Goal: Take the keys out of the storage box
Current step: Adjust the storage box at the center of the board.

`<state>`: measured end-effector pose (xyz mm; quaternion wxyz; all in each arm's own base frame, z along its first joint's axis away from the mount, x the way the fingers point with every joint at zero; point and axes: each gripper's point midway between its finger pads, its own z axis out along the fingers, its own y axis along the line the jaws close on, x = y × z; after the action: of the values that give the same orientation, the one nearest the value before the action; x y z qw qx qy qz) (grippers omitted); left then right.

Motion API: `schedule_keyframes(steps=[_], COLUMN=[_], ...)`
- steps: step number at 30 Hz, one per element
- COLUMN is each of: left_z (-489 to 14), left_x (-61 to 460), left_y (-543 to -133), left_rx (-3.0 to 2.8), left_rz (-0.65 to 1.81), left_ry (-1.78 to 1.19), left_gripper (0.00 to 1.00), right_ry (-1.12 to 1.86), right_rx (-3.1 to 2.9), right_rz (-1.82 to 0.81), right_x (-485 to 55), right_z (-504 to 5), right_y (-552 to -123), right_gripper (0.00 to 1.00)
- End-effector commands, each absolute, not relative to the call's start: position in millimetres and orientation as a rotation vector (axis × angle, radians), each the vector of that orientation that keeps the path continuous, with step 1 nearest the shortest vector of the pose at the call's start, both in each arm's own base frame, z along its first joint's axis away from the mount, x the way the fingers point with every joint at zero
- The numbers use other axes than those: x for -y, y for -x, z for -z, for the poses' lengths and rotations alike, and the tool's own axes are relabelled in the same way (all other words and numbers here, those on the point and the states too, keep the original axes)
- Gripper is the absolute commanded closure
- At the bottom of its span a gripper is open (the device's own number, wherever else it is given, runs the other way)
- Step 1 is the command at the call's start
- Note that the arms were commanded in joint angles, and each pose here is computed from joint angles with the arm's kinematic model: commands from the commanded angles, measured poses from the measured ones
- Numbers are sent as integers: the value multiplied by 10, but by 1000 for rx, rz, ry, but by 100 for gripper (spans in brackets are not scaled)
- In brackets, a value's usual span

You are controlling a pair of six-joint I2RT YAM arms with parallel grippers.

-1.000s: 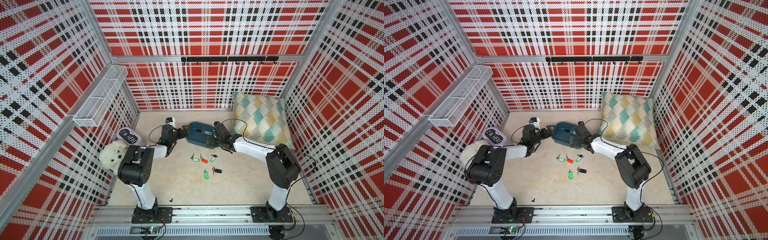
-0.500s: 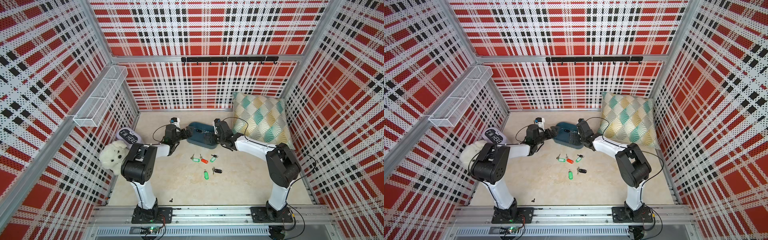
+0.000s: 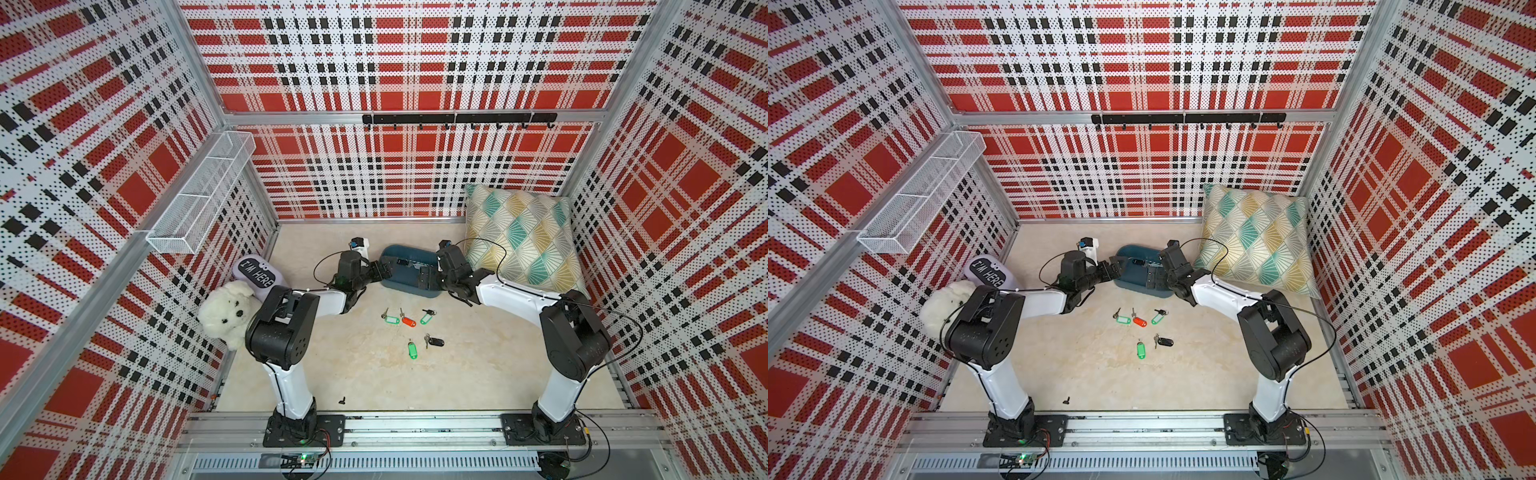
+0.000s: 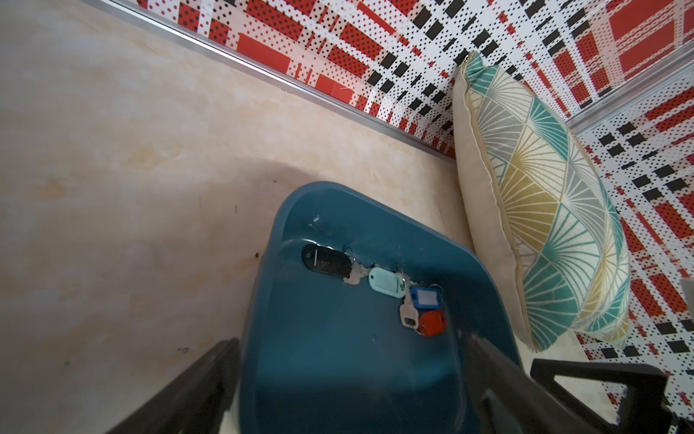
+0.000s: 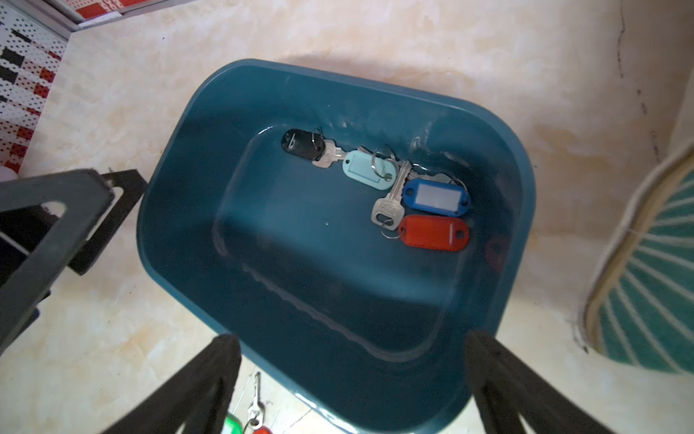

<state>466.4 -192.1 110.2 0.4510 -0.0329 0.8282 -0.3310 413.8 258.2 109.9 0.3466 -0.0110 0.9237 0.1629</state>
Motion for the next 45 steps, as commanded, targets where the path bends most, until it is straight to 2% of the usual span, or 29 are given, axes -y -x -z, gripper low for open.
schedule_keyframes(steps=[1,6,9,19,25,32,36,40,45], left_z=[-1069,-1092,-1070,-1005,-1104,-1183,-1265,-1313,-1360], left_x=[1832,1775,1770,1936,1806,1567,1302,995,837], left_y=[-4602,-4550,-4531,-4441,-4286,-4115,-4055,-4039,-3996], left_rx=[-2063,-2060,-2066,-2090,-2065,-2040,-2004,-1986,-1974], left_rz=[781,767,766,801,771,748,696,596,512], left_ry=[105,119,120,95,129,199,268,335,369], left_gripper=[1,1,1,1,1,1,1,1,1], right_ry=[-45,-91,-61,107,180,194,150,150,277], right_rx=[-2390,-2402,-2424,-2409,-2390,-2377,-2357,-2309,-2264], right_rz=[-361,-300,-397,-426,-465,-327,-163,-169,-243], right_x=[-2394,-2243,-2352,-2573,-2673,-2526,-2279,-2322,-2909], right_z=[-1111,-1019,-919,-804,-811,-973,-1257,-1530,-1617], right_y=[-4112,-4115,-4170,-4600,-4804,-5019,-5031,-4946,-4897], right_gripper=[0,0,0,2,2,0,0,4,17])
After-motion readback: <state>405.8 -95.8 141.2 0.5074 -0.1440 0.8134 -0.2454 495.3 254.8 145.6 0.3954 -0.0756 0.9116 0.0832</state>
